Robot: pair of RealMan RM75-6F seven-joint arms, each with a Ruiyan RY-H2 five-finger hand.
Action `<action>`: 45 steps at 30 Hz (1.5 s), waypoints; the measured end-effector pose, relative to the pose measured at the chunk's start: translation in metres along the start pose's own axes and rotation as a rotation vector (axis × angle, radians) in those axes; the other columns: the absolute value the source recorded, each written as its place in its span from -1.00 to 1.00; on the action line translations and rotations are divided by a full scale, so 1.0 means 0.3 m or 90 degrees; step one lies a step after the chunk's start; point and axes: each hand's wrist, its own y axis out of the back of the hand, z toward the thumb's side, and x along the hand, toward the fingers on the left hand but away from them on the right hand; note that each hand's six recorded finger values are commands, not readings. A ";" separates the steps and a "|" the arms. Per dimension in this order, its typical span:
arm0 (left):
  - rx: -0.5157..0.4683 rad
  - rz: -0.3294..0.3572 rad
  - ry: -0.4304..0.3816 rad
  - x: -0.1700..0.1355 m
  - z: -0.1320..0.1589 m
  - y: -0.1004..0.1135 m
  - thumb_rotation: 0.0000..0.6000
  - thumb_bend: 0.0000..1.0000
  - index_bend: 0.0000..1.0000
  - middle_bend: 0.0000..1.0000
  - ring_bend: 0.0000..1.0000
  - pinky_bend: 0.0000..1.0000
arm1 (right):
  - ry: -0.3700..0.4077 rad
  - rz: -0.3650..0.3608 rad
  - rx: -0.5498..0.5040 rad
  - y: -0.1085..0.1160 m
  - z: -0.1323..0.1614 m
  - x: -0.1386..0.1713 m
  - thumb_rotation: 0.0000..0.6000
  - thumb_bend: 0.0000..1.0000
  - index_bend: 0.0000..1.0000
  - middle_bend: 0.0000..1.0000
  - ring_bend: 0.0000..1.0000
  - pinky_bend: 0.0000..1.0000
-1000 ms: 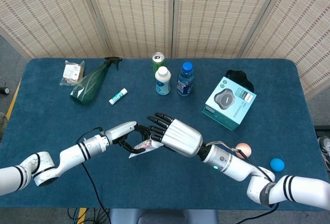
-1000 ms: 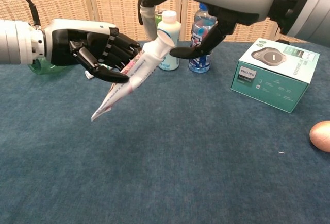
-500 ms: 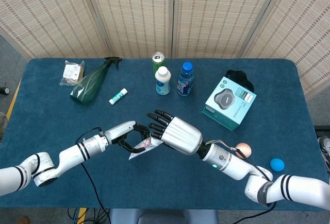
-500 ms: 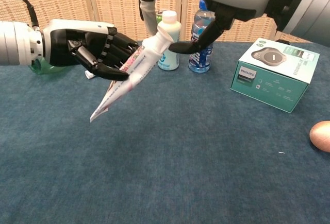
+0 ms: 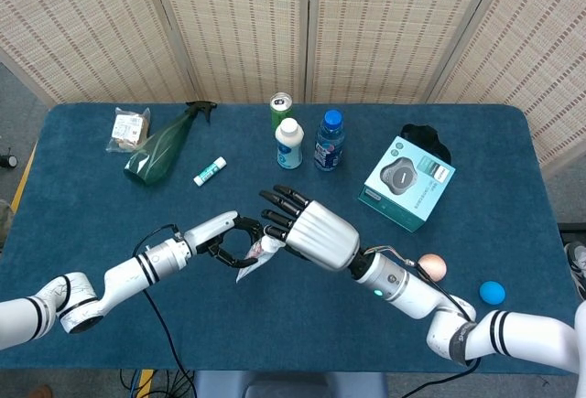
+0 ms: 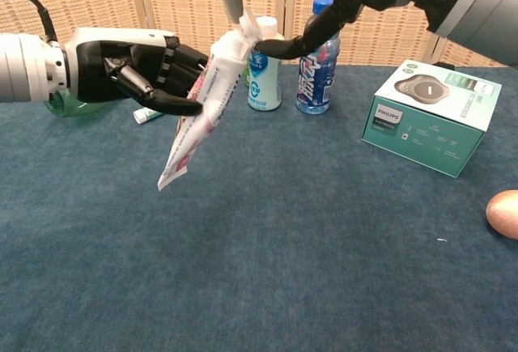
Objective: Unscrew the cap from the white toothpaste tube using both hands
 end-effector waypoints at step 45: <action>0.191 0.026 0.069 -0.073 -0.085 0.078 1.00 -0.14 0.21 0.25 -0.10 -0.38 | -0.086 0.005 0.028 0.116 -0.130 0.180 1.00 -0.54 0.16 -0.21 -0.73 -0.61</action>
